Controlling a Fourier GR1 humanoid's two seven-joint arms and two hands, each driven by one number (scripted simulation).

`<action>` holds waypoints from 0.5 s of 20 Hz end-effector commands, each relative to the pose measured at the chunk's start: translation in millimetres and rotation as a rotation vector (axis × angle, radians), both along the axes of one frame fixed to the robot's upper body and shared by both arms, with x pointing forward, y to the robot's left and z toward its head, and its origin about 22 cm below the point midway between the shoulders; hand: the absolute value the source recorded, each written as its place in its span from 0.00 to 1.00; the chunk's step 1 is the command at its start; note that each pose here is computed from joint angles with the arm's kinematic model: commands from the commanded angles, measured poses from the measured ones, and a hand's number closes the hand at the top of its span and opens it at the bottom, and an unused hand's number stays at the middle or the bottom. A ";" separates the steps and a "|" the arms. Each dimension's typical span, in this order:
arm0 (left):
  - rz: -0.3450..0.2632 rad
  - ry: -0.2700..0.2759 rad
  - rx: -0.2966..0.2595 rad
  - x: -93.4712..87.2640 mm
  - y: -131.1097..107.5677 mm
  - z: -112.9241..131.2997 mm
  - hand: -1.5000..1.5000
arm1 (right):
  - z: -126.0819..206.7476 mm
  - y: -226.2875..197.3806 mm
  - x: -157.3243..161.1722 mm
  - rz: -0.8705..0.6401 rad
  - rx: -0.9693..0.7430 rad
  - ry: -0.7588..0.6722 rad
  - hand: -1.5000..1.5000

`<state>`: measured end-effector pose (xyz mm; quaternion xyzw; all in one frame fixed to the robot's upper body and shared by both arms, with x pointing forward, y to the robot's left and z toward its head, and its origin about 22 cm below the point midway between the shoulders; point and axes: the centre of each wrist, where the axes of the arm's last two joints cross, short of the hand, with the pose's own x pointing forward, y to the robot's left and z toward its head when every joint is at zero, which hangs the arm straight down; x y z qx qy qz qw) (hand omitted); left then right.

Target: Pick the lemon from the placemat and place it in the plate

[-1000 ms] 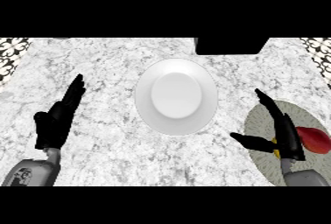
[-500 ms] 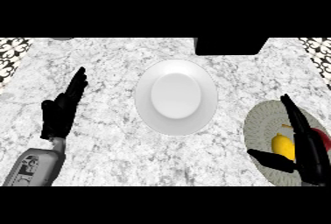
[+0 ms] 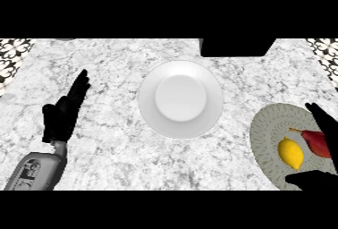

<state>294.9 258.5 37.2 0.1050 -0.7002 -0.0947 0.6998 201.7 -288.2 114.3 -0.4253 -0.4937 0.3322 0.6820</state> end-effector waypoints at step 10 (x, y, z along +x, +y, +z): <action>-0.022 0.002 -0.025 16.9 10.4 -3.8 0.50 | 6.3 -25.8 27.2 -0.052 -0.013 0.235 0.00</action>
